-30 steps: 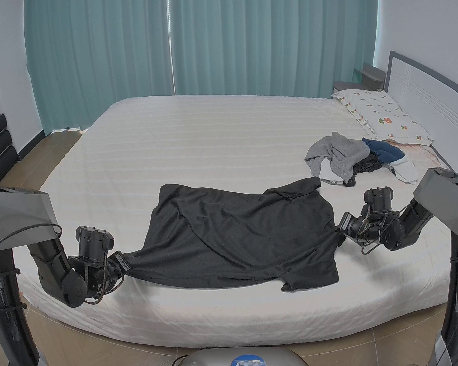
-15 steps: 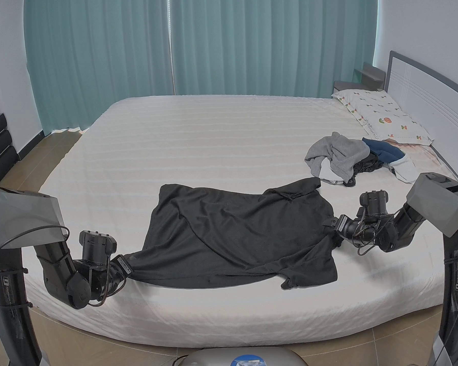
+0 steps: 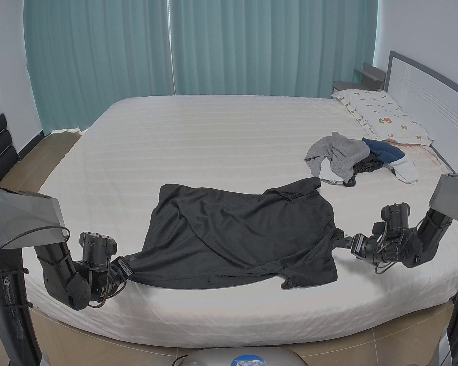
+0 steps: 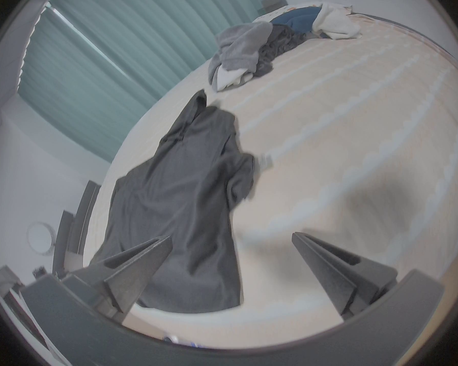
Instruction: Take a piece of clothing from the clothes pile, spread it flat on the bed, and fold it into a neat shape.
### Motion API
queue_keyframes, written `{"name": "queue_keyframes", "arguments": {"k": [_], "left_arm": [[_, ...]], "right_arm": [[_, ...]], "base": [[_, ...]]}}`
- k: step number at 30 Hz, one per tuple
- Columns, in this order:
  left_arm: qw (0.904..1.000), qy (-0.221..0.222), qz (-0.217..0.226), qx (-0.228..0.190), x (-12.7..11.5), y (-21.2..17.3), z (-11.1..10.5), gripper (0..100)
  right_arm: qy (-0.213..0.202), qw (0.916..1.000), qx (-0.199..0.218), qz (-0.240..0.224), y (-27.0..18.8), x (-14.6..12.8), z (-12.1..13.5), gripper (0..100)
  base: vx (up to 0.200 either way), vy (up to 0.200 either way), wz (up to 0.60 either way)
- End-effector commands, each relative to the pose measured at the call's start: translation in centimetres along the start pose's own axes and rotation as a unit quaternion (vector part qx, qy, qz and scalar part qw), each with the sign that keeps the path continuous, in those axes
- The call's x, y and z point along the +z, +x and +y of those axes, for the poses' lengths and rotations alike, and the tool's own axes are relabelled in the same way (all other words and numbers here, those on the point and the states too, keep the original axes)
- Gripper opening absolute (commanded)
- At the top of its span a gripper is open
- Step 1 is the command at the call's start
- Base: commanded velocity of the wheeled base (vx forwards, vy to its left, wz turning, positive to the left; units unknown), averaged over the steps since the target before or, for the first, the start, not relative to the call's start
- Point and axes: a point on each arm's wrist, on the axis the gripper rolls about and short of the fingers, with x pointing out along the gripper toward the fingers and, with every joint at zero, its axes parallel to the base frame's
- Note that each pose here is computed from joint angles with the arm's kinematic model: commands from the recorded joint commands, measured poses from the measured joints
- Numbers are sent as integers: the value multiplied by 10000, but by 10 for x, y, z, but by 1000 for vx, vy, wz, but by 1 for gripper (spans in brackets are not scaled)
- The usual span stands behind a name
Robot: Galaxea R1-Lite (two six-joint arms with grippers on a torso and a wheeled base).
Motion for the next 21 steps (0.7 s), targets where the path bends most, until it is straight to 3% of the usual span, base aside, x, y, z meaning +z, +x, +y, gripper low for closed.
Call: {"name": "queue_keyframes", "arguments": {"k": [1,10,18,19,21], "left_arm": [[10000,30,27,-8,-2,-2,0,0],[10000,30,33,-13,-2,-2,0,0],[10000,33,43,-3,-2,-1,0,0],[10000,33,43,-3,-2,-1,0,0],[10000,33,43,-3,-2,-1,0,0]], "right_arm": [[-442,9977,230,467,-13,-44,8,100],[-637,9949,395,674,10,-62,21,100],[-783,9952,159,565,25,-64,27,100],[-797,9951,149,567,24,-65,26,0],[-799,9954,121,514,22,-64,27,0]], "base": [[0,0,0],[0,0,0],[0,0,0],[0,0,0],[0,0,0]]}}
